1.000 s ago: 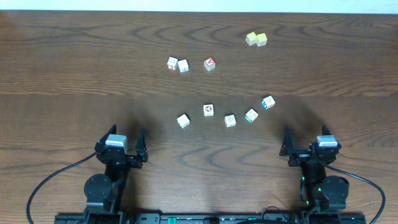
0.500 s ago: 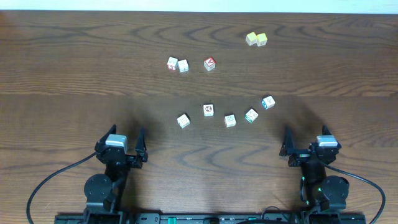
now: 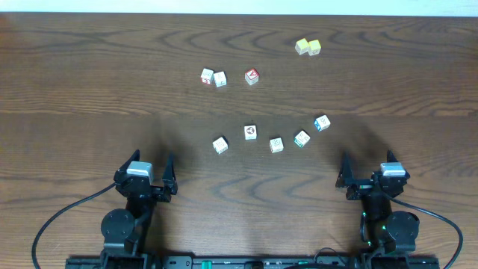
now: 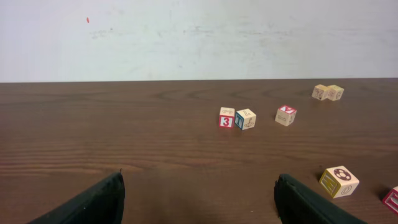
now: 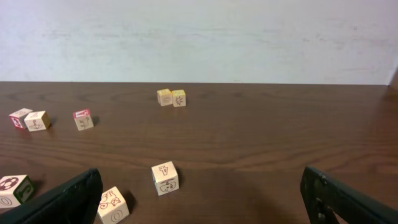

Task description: Lift 5 blocks

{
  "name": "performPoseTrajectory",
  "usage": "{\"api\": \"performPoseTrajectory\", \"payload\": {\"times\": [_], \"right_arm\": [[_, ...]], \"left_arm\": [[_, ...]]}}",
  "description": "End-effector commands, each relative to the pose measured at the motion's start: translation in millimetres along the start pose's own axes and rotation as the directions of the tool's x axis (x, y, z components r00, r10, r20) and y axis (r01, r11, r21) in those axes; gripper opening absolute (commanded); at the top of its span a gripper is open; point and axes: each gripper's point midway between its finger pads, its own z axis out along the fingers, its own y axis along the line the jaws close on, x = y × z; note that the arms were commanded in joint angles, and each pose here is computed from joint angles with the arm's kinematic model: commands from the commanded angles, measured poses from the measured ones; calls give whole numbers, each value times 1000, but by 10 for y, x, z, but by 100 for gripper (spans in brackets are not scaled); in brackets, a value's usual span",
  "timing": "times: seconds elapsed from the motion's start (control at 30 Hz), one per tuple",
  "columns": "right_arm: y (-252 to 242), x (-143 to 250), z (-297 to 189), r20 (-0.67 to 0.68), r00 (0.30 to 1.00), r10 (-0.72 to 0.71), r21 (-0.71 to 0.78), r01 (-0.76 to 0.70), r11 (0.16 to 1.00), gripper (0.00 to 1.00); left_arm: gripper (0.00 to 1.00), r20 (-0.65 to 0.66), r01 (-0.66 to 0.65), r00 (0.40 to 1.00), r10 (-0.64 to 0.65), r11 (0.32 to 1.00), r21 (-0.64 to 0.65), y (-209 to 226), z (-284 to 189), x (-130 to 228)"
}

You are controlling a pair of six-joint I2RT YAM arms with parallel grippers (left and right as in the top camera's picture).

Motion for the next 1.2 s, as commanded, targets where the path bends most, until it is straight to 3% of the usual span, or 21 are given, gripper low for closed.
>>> {"api": "performPoseTrajectory", "payload": {"times": [0.0, 0.5, 0.6, 0.73, 0.8, 0.87, 1.03, 1.17], "right_arm": [[-56, 2, -3, 0, 1000, 4, 28, -4, 1000, 99], [-56, 2, -3, 0, 1000, 4, 28, -4, 1000, 99], [-56, 3, -3, 0, 1000, 4, 28, -4, 1000, 99], [-56, 3, -3, 0, 1000, 4, 28, -4, 1000, 99], [-56, 3, -3, 0, 1000, 4, 28, -4, 1000, 99], [-56, 2, -3, 0, 1000, 4, 28, -4, 1000, 99], [-56, 2, -3, 0, 1000, 4, 28, -4, 1000, 99], [-56, 3, -3, 0, 1000, 4, 28, -4, 1000, 99]], "left_arm": [[77, -41, -6, 999, 6, 1000, -10, 27, 13, 157], [77, -35, -6, 999, 6, 1000, -6, 20, 13, 141], [78, -41, 104, 994, -100, 987, 119, -203, 1, 123], [77, -53, 240, 969, -240, 876, 418, -714, -148, -98], [77, -67, 306, 939, -337, 731, 610, -1022, -368, -392], [77, -63, 295, 934, -352, 660, 691, -1148, -508, -536], [78, 119, 180, 906, -407, 622, 763, -1174, -751, -1039], [78, 153, 168, 880, -450, 595, 786, -1181, -889, -1281]]}}
